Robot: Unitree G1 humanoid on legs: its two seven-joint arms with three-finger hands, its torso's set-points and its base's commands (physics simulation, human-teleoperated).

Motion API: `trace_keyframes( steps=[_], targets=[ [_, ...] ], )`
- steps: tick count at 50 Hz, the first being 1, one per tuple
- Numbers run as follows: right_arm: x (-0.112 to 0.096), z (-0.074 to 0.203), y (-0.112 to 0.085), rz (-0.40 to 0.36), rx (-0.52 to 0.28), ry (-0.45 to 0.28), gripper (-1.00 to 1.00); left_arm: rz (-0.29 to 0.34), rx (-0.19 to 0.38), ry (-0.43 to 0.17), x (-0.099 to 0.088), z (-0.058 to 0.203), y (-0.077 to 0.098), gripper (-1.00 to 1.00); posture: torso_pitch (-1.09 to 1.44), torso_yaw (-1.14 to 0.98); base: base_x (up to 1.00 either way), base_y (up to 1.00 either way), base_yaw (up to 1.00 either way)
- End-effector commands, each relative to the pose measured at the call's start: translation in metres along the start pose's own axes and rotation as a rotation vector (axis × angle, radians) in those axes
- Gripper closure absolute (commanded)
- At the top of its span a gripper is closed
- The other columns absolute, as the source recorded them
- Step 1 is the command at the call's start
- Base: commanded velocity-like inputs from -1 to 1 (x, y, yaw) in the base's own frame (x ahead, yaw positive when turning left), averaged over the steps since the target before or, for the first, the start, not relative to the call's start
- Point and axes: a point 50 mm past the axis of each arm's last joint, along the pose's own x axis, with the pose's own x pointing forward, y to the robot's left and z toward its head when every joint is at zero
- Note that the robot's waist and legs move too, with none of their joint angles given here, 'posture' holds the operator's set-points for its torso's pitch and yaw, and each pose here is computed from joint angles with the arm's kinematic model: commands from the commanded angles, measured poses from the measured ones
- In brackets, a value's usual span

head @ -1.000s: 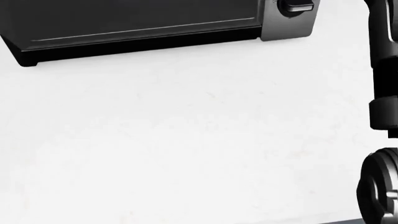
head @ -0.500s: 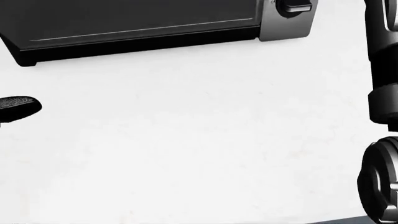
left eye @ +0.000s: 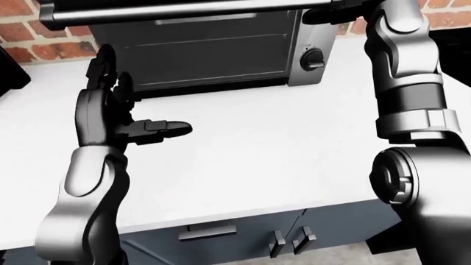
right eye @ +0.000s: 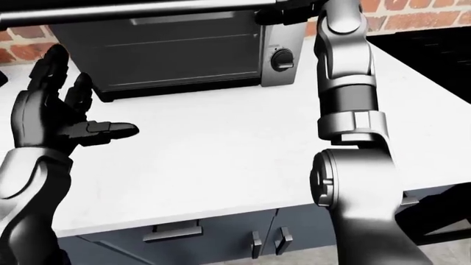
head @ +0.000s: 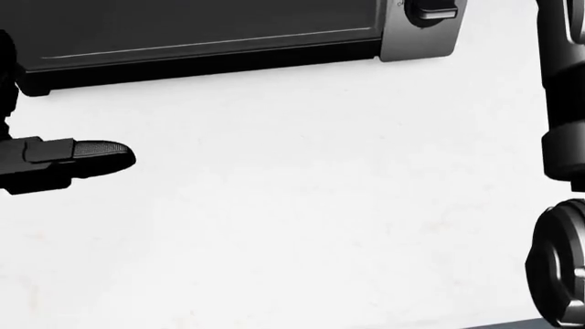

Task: Close the toaster oven door.

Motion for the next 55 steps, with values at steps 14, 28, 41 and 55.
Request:
trace_keyframes(
  steps=[14,28,41,55],
  targets=[
    [0.001,0.047,0.001,-0.006,0.039,-0.2,-1.0,-0.052,-0.011,-0.113,0.017,0.034,-0.02,-1.0,0.0,0.0,0.0,0.0,0.0],
    [0.0,0.044,0.002,-0.008,0.035,-0.195,-1.0,-0.054,-0.009,-0.13,0.03,0.045,-0.026,-1.0,0.0,0.0,0.0,0.0,0.0],
    [-0.001,0.04,0.003,-0.009,0.033,-0.183,-1.0,-0.074,0.012,-0.134,0.04,0.055,-0.028,-1.0,0.0,0.0,0.0,0.0,0.0],
    [-0.005,0.031,0.004,-0.011,0.033,-0.164,-1.0,-0.12,0.047,-0.108,0.049,0.053,-0.034,-1.0,0.0,0.0,0.0,0.0,0.0]
  ],
)
